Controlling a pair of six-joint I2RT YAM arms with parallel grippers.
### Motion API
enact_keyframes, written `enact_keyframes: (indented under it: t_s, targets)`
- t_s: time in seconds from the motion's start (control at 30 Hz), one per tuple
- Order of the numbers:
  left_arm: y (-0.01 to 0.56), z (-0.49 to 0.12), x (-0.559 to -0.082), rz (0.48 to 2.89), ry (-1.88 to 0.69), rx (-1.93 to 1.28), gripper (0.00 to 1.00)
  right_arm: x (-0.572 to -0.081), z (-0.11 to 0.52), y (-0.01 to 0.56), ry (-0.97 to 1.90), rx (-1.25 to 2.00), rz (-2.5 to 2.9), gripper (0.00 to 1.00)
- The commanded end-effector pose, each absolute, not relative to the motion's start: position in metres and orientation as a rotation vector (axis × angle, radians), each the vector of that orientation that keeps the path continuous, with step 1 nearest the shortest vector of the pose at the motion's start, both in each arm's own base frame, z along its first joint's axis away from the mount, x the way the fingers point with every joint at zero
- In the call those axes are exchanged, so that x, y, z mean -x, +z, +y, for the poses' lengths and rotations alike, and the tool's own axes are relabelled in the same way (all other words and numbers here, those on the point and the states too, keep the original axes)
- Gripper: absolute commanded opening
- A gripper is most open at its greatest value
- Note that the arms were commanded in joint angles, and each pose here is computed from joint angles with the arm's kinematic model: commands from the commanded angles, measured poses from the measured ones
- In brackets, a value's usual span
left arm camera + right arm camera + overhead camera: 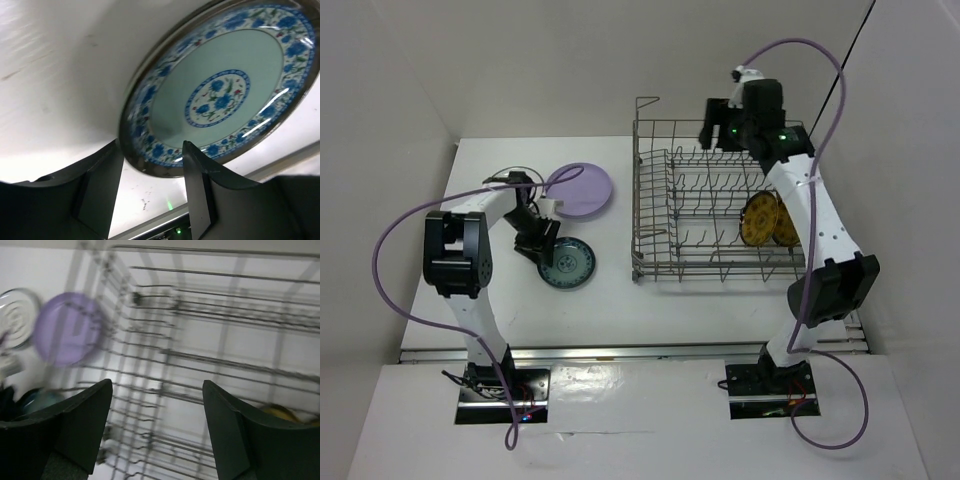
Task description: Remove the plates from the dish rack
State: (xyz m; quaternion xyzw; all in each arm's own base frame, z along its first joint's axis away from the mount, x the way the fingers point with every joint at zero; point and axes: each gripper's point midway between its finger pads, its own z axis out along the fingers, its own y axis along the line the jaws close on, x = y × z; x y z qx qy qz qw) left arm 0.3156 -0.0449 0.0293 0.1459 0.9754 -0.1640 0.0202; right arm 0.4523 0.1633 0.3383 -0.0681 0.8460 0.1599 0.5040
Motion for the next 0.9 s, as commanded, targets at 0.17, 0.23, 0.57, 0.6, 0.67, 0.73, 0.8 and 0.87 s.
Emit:
enact_keyframes:
  t_s: [0.17,0.23,0.57,0.6,0.67,0.73,0.8,0.87]
  targets:
    - [0.092,-0.038,-0.346,2.825,-0.374,-0.353,0.63,-0.434,-0.012,0.269,-0.112,-0.268,2.255,0.70]
    - [0.107,-0.047,-0.351,2.777,-0.441,-0.364,0.63,-0.432,-0.035,0.257,-0.168,-0.329,2.274,0.76]
    - [0.120,-0.051,-0.351,2.760,-0.467,-0.330,0.63,-0.412,-0.043,0.183,-0.055,-0.381,2.451,0.82]
    - [0.123,-0.051,-0.354,2.750,-0.464,-0.332,0.63,-0.409,-0.043,0.168,-0.058,-0.384,2.484,0.80]
    - [0.129,-0.051,-0.355,2.738,-0.460,-0.334,0.63,-0.411,-0.037,0.156,-0.010,-0.385,2.496,0.75]
    - [0.139,-0.051,-0.359,2.708,-0.451,-0.338,0.63,-0.412,-0.037,0.147,0.015,-0.401,2.503,0.59]
    - [0.145,-0.051,-0.359,2.696,-0.447,-0.340,0.63,-0.412,-0.037,0.145,0.015,-0.401,2.500,0.39]
    - [0.148,-0.051,-0.360,2.693,-0.446,-0.340,0.63,-0.414,-0.041,0.154,-0.016,-0.420,2.471,0.09]
